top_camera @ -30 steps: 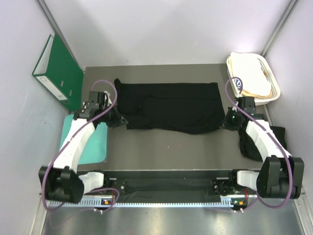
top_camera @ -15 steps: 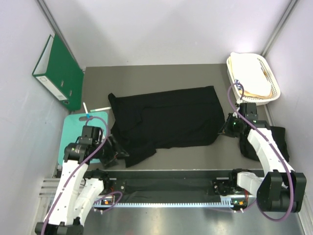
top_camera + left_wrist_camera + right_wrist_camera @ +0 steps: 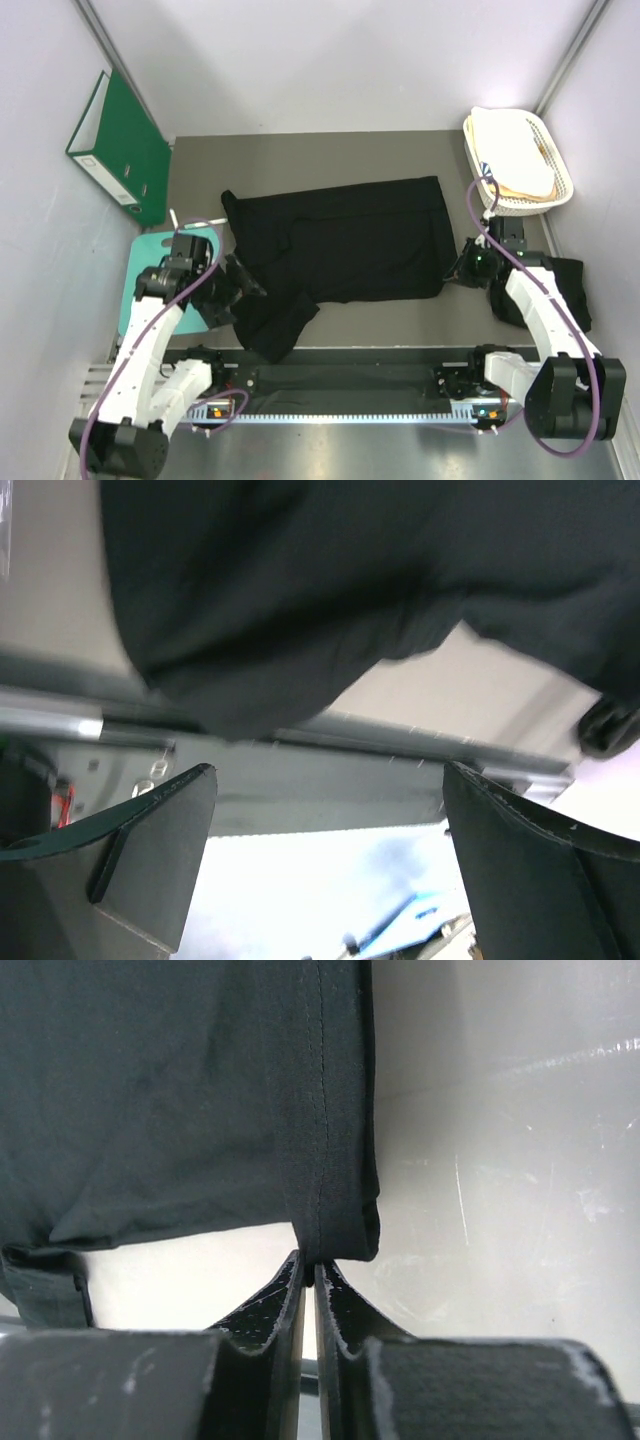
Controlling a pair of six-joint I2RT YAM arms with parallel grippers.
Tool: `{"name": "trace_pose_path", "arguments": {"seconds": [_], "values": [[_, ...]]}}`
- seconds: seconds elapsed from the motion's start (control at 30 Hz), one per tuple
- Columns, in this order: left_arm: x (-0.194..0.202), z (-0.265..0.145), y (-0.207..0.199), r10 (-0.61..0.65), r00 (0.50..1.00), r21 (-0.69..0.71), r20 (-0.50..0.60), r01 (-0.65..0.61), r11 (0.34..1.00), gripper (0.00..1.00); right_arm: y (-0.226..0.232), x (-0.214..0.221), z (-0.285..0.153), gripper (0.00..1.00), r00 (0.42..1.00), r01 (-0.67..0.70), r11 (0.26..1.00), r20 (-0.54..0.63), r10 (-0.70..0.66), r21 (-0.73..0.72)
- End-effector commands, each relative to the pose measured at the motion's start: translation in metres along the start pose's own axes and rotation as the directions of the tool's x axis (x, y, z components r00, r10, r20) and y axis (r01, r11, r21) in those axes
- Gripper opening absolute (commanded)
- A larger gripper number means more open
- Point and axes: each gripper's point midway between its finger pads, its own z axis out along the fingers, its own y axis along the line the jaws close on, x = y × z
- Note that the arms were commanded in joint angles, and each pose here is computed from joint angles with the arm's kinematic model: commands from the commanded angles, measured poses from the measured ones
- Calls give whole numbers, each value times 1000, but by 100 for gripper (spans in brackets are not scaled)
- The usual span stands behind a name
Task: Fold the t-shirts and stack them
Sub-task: Fold the flattened tshirt in 1/3 of the way
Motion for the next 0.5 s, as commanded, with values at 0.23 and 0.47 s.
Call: {"name": "trace_pose_path", "arguments": {"seconds": [0.23, 0.47], "values": [[-175, 5, -112, 207, 914, -42, 349, -205, 978, 94, 4, -42, -20, 49, 994, -28, 998, 110, 21, 61], [-256, 44, -140, 232, 886, -153, 402, -185, 971, 93, 9, -89, -21, 60, 969, -20, 996, 248, -1, 83]]}}
